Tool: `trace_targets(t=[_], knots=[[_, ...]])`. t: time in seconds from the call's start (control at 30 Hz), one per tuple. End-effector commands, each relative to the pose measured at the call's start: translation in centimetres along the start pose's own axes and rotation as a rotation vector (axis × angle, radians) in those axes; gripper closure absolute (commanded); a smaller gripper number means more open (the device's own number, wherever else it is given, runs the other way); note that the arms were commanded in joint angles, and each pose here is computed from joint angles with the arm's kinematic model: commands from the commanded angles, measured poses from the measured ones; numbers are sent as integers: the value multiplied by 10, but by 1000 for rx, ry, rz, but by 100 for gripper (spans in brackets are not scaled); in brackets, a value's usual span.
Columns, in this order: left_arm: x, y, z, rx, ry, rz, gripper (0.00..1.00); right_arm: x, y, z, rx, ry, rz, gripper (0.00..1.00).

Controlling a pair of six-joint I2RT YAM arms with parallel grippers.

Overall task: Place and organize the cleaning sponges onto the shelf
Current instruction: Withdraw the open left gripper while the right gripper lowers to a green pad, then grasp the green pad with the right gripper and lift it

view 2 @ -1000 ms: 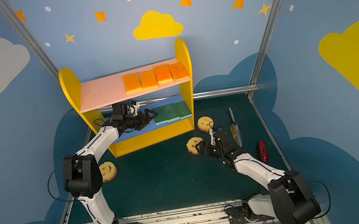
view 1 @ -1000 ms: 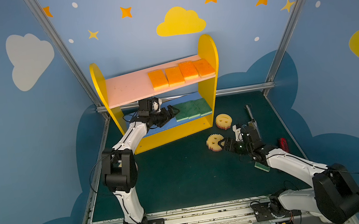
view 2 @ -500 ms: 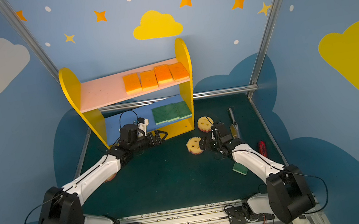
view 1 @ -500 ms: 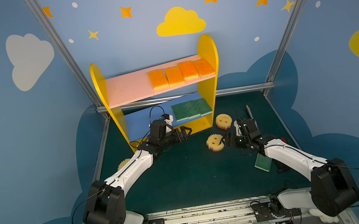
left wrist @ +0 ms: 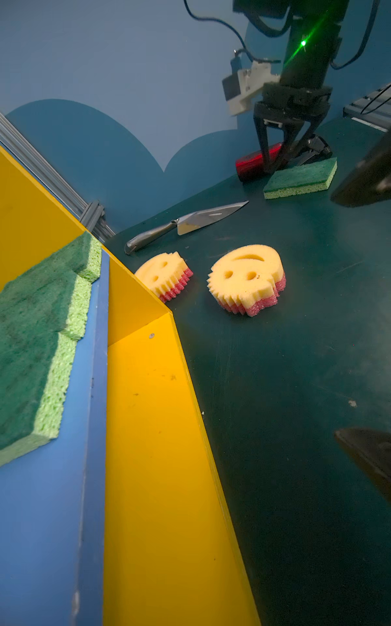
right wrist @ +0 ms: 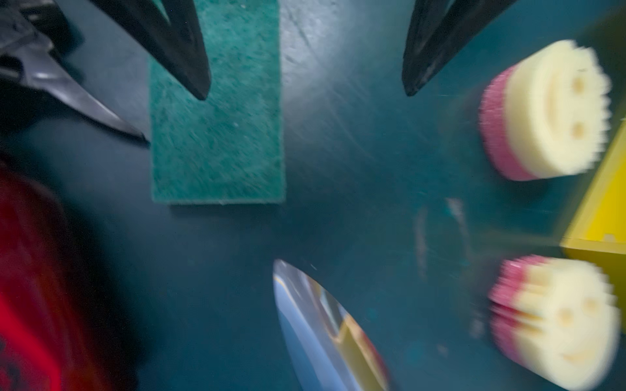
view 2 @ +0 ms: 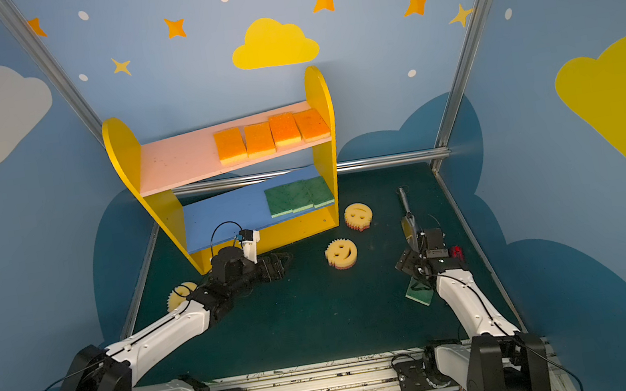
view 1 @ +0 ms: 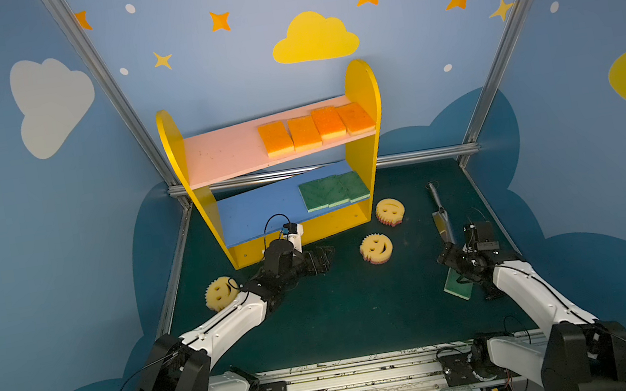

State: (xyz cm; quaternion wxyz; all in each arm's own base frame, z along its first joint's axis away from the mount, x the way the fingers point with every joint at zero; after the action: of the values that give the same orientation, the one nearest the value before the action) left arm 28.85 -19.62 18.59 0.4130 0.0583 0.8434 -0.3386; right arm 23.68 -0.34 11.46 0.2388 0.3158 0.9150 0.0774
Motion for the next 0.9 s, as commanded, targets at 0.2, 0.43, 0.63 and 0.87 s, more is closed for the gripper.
trace_targets(t=[0.2, 0.43, 0.63, 0.87], knots=[[7, -6, -10, 93, -33, 63, 0, 11, 3, 39, 31, 185, 32, 13], [18, -7, -14, 145, -15, 64, 2, 25, 42, 62, -86, 427, 12, 15], [24, -7, -15, 161, 8, 54, 29, 49, 76, 53, -128, 424, -117, 15], [31, -12, -8, 220, 58, 35, 47, 89, 112, 51, -213, 484, -200, 15]])
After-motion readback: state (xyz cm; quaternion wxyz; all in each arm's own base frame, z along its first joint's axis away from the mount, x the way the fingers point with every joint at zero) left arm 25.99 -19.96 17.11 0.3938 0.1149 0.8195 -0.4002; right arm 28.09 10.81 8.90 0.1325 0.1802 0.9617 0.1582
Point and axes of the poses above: each gripper's point midway between its finger pads, its own z axis out along the fingers, its own y axis along the line the jaws close on, x = y × z, the point moved 6 cm from there along -z, back along the fingers, and after that the axes turned 3 degrees about z, right-handed, at the moved point
